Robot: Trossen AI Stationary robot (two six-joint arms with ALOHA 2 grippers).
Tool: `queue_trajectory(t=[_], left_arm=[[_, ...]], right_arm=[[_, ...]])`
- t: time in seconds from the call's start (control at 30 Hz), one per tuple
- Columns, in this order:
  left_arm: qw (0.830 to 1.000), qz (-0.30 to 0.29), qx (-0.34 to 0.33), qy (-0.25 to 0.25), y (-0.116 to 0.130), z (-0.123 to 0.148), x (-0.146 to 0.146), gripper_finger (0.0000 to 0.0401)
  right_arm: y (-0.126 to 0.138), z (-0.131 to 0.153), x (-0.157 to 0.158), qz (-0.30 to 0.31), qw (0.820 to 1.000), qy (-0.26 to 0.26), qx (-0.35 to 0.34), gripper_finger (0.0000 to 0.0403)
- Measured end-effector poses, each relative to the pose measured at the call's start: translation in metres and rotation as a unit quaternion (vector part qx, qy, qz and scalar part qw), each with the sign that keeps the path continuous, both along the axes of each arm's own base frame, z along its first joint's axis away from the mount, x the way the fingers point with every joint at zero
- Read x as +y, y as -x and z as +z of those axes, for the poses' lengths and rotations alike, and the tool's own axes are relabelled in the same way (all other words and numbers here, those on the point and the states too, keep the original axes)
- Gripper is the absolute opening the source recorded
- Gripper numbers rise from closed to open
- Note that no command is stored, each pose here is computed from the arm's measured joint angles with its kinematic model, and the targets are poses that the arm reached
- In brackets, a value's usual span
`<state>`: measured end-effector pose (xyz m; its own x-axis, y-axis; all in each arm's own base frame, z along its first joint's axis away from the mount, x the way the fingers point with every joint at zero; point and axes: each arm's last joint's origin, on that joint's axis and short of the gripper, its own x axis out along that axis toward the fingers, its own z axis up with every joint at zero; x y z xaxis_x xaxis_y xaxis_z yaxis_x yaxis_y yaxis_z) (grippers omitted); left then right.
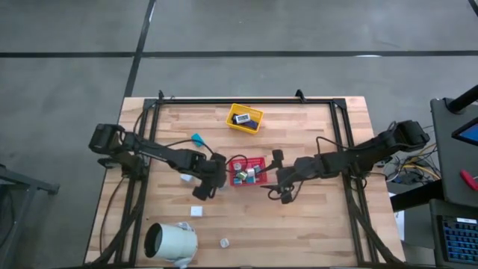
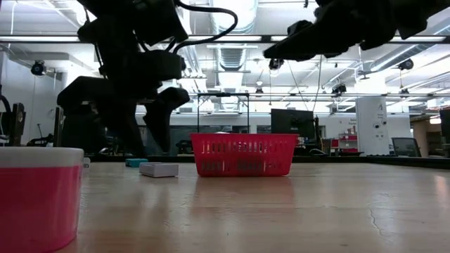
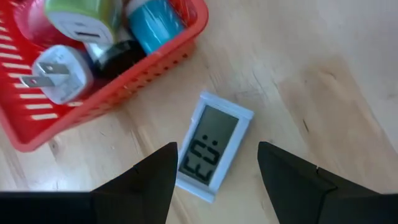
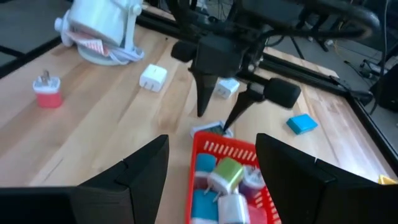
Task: Pick & Place Office items
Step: Put the white digital clock into the yellow bin
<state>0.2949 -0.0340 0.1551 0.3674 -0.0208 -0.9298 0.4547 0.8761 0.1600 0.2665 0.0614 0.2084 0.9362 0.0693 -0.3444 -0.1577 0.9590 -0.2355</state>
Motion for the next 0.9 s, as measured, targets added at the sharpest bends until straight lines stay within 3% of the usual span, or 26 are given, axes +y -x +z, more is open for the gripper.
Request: queue_trajectory(t=[0.43,0.63,0.9], left_arm=[[0.999,-0.035,-0.006,-0.017,0.0,-0.0014,0.001,0.0227],[0.999,0.008,-0.031,-0.039,-0.0062,0.005,0.0026,0.0227],[1.0,0.004,-0.025,-0.006,-0.0048,0.0038,-0.0001,0.0228]], right_arm=[[0.009,0.0001,-0.0001,0.001,1.0,-0.006,-0.003,0.0237],[0.009,0.0002,-0.0001,0.0,1.0,-0.01,-0.003,0.0237],[0.0091,0.0002,-0.0001,0.0,1.0,-0.01,-0.003,0.0237]])
